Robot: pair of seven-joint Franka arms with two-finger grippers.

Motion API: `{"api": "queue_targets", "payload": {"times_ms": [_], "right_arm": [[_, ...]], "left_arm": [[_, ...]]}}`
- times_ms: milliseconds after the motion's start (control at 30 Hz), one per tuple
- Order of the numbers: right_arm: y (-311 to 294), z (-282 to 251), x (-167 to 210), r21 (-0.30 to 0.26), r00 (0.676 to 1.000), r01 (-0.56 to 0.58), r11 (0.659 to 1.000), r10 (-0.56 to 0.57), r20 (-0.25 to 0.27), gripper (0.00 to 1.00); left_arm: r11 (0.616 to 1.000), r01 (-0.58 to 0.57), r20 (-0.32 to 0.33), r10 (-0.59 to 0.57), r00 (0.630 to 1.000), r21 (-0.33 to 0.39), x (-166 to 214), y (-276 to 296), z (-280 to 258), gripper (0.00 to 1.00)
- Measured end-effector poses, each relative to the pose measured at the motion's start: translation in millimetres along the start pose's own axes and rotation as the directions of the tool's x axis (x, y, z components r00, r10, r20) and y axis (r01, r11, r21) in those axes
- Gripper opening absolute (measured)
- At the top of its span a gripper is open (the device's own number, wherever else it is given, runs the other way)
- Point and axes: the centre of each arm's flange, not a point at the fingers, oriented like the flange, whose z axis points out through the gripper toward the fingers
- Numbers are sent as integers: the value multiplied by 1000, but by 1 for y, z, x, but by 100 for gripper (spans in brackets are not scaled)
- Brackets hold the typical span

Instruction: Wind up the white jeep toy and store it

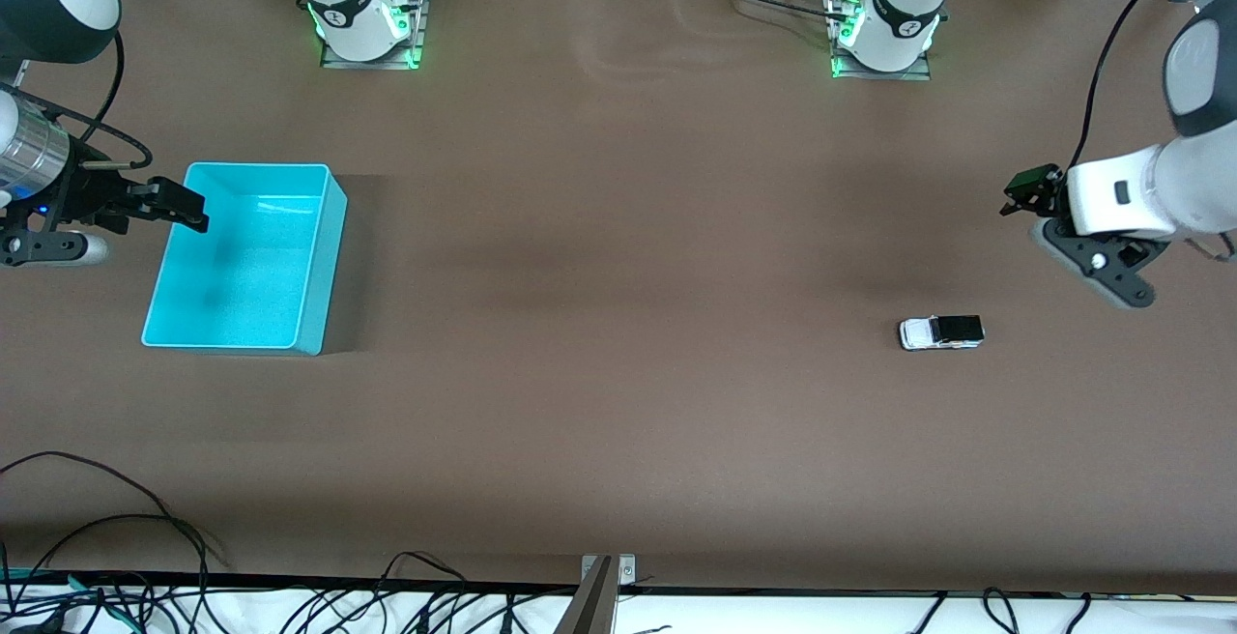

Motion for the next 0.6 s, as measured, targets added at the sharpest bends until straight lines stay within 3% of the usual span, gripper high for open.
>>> {"api": "queue_targets", "payload": {"times_ms": [333,600], "right_arm": [[0,0,0,0,1000,0,1000,0,0,100],[0,0,0,0,1000,0,1000,0,0,100]], "left_arm": [[978,-203,-4,204,979,41,22,-17,55,100],[909,-399,-9,403,915,120,30,-24,101,100]]}}
